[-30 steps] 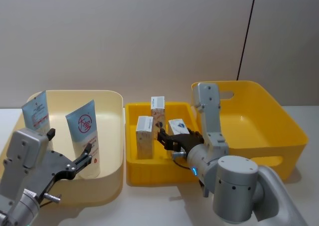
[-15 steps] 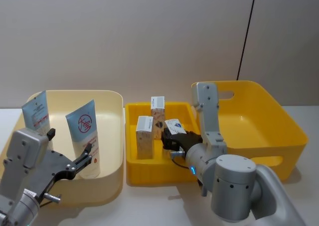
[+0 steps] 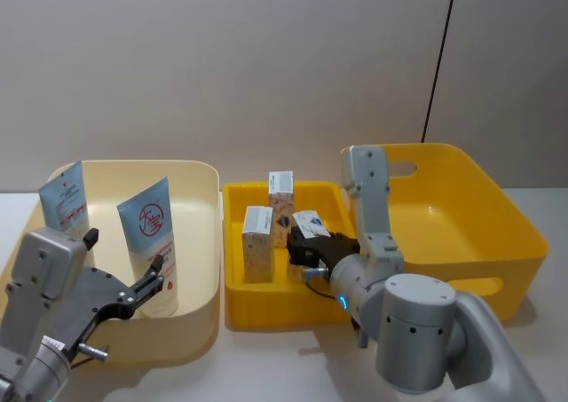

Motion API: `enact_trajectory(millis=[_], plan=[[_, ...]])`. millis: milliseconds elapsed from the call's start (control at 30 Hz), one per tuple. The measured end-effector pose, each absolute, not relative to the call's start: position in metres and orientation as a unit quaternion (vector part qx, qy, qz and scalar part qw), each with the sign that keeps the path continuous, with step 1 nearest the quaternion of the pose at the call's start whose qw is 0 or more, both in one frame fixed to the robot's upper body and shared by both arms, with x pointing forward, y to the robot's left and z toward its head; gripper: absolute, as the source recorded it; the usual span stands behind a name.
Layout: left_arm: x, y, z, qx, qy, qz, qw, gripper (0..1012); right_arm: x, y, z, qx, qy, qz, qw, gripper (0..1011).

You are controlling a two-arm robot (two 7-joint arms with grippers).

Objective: Bimanual collaborative sorting of washing and personal care products

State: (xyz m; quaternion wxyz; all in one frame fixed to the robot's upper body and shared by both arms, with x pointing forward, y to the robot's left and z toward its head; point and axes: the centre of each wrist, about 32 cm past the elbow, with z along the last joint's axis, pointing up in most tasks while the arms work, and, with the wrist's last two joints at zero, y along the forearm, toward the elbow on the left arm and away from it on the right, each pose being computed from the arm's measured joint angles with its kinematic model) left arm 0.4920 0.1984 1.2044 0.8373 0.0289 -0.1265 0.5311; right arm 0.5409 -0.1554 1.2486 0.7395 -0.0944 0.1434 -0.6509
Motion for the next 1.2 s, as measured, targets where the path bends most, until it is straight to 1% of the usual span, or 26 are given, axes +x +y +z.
enact_trajectory(millis=[100,367,467,500,700,733,900,933,1200], plan=[[0.492,0.198,1.204,0.029,-0.126,0.531,0.837,1002,0.541,-0.156,1.250,-0.091,0.143,-0.647,0.744,404],[0.492,0.198,1.204,0.029,-0.126,0.531,0.837,1002,0.538,-0.165,1.266,-0.061,0.137,-0.621,0.770,404],[0.492,0.198,1.204,0.029,-0.126,0.531,0.837,1002,0.537,-0.171,1.277,-0.041,0.131,-0.607,0.783,404],[0.492,0.198,1.204,0.029,-0.126,0.531,0.837,1002,0.537,-0.171,1.277,-0.041,0.131,-0.607,0.783,404],[0.492,0.198,1.204,0.029,-0.126,0.531,0.837,1002,0.535,-0.186,1.301,0.005,0.111,-0.592,0.798,404],[0.492,0.198,1.204,0.029,-0.126,0.531,0.837,1002,0.535,-0.186,1.301,0.005,0.111,-0.592,0.798,404],[0.492,0.198,1.204,0.029,-0.126,0.531,0.837,1002,0.535,-0.202,1.321,0.042,0.089,-0.595,0.798,404],[0.492,0.198,1.204,0.029,-0.126,0.531,0.837,1002,0.535,-0.203,1.322,0.043,0.088,-0.596,0.797,404],[0.492,0.198,1.204,0.029,-0.126,0.531,0.837,1002,0.534,-0.222,1.337,0.074,0.068,-0.618,0.780,404]])
